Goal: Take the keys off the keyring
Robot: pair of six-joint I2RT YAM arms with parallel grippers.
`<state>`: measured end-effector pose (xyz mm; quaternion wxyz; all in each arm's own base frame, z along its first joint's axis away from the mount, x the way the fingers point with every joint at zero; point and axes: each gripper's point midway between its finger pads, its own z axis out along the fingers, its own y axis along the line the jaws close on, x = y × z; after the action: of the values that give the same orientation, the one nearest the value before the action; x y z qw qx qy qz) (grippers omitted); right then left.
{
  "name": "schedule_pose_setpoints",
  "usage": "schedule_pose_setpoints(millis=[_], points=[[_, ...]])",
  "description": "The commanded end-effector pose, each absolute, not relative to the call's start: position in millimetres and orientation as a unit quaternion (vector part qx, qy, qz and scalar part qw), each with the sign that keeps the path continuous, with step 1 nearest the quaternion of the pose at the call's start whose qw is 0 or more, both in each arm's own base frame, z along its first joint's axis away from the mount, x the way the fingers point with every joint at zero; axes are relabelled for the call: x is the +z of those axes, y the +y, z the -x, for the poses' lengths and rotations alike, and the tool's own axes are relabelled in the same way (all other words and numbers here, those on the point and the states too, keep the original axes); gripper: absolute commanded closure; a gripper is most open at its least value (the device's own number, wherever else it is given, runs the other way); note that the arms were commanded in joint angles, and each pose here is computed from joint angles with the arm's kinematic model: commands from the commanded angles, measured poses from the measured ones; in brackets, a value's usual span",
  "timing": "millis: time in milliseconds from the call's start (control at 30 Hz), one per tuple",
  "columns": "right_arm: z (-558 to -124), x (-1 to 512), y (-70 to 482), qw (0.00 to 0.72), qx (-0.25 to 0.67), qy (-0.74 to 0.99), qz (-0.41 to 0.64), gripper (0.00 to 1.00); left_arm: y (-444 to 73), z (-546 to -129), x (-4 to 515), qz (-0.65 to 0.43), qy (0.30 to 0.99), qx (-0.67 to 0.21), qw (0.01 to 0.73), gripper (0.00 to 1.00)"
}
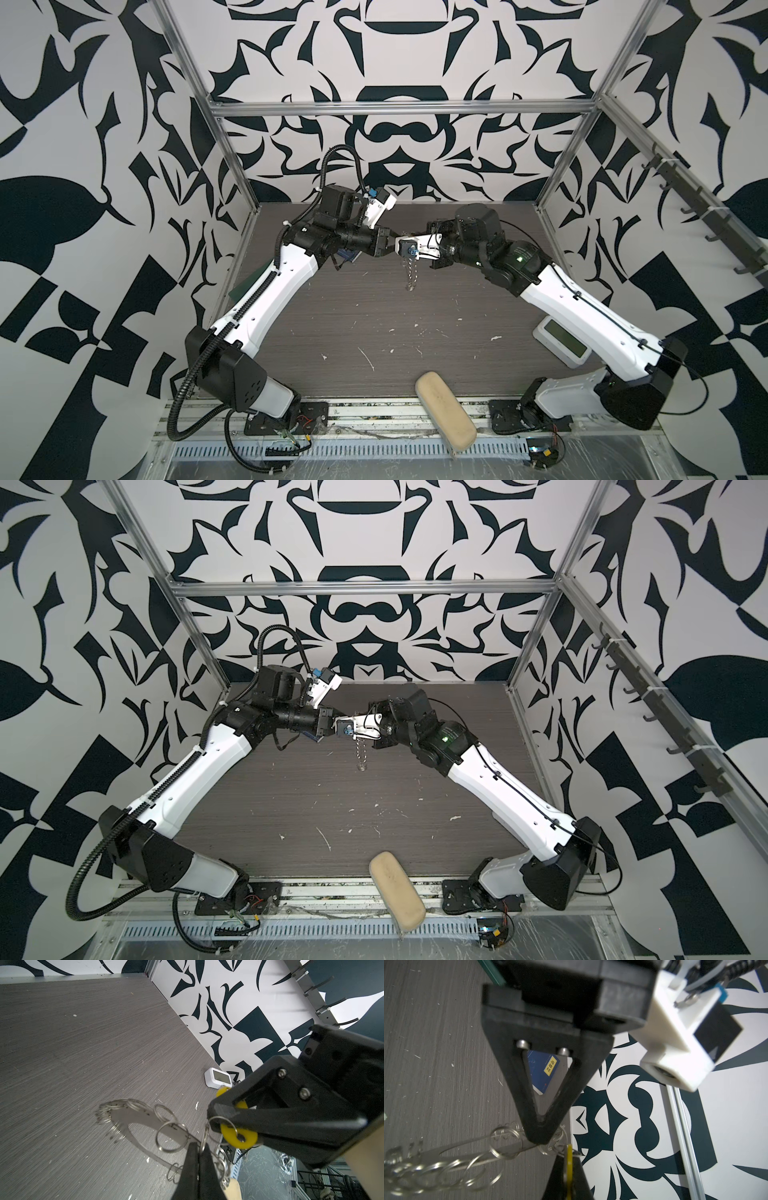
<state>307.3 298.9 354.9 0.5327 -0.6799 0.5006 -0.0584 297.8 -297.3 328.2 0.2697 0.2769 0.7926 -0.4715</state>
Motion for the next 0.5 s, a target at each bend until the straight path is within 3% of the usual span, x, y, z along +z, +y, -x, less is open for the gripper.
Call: schedule_pose_setpoints(millis=[0, 267, 467], points=[[-276, 456, 309, 0.646, -0.032, 0.404, 0.647, 1.0, -276, -325, 281, -0.209, 0.855, -0.41, 0.239, 1.0], [-269, 464, 319, 0.643, -0.033, 0.37, 0.669, 1.0, -282, -328, 292, -0.232, 0.839, -0.422, 0.255, 1.0], [-290, 477, 311, 0.65, -0.149, 0.328, 0.669, 1.0, -294, -341, 315, -0.249, 0.815, -0.438, 0.285, 1.0]])
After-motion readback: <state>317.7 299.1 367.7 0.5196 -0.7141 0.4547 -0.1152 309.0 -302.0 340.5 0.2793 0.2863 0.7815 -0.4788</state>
